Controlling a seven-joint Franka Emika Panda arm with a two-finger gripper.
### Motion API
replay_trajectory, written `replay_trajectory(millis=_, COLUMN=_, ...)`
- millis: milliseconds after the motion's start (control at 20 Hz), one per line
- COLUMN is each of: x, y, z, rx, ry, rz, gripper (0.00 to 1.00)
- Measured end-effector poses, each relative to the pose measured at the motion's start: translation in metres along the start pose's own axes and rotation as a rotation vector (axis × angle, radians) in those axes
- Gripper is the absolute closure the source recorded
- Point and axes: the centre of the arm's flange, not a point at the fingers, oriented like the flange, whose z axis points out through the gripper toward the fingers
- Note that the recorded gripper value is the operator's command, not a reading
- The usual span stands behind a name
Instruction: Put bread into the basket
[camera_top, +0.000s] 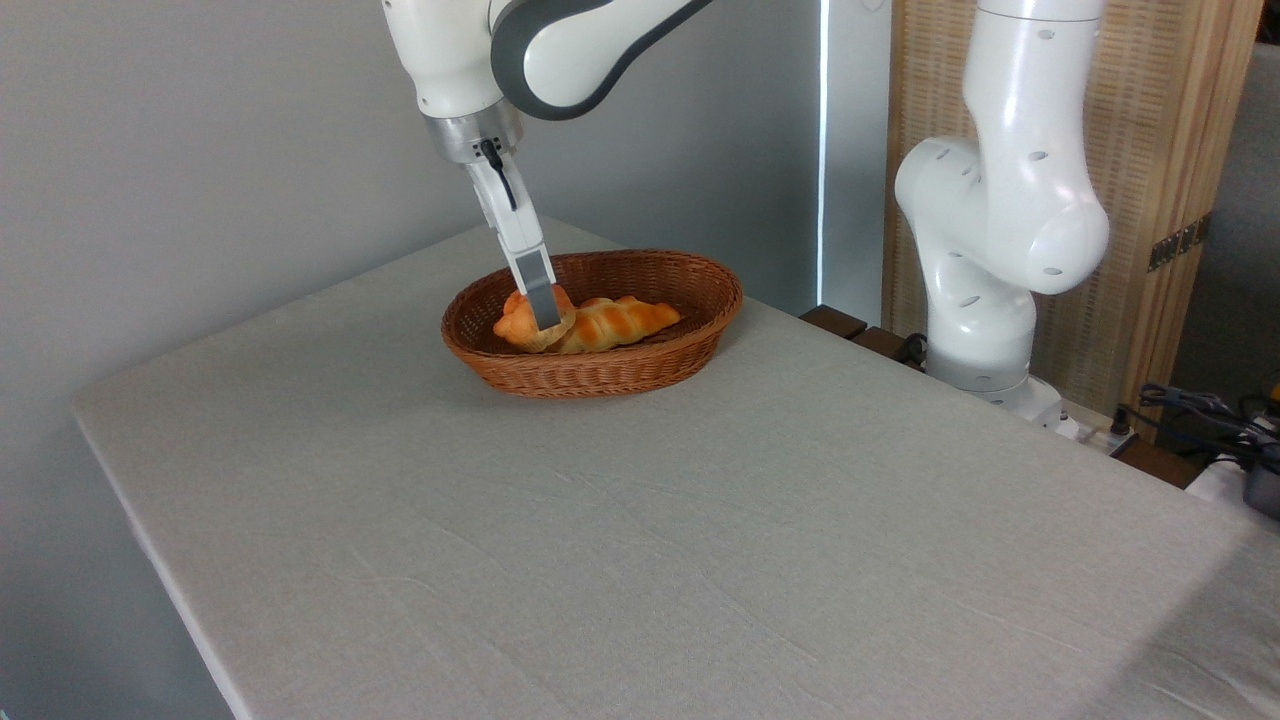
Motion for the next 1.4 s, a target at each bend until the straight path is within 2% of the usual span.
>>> replay_trajectory(millis=150, x=0.002, y=-0.008, z=-0.022, rx=0.023, ry=0.042, rz=-0.01, gripper=0.0)
replay_trajectory(millis=400, x=-0.01, y=-0.038, z=-0.077, rx=0.068, ry=0.125, rz=-0.068, gripper=0.0)
replay_trajectory(millis=650, x=-0.04, y=-0.078, z=-0.148, rx=0.105, ry=0.187, rz=-0.155, gripper=0.0)
replay_trajectory(millis=750, x=-0.056, y=-0.1, z=-0.171, rx=0.104, ry=0.162, rz=-0.183, gripper=0.0)
replay_trajectory(millis=850, x=-0.071, y=-0.123, z=-0.189, rx=0.13, ry=0.135, rz=-0.204, gripper=0.0)
replay_trajectory(millis=950, x=-0.092, y=-0.145, z=-0.205, rx=0.144, ry=0.134, rz=-0.25, gripper=0.0)
replay_trajectory(millis=1100, x=-0.134, y=-0.171, z=-0.221, rx=0.14, ry=0.129, rz=-0.326, gripper=0.0)
replay_trajectory(millis=1200, x=-0.151, y=-0.179, z=-0.227, rx=0.14, ry=0.132, rz=-0.353, gripper=0.0)
replay_trajectory(millis=1400, x=-0.166, y=-0.188, z=-0.231, rx=0.15, ry=0.134, rz=-0.387, gripper=0.0)
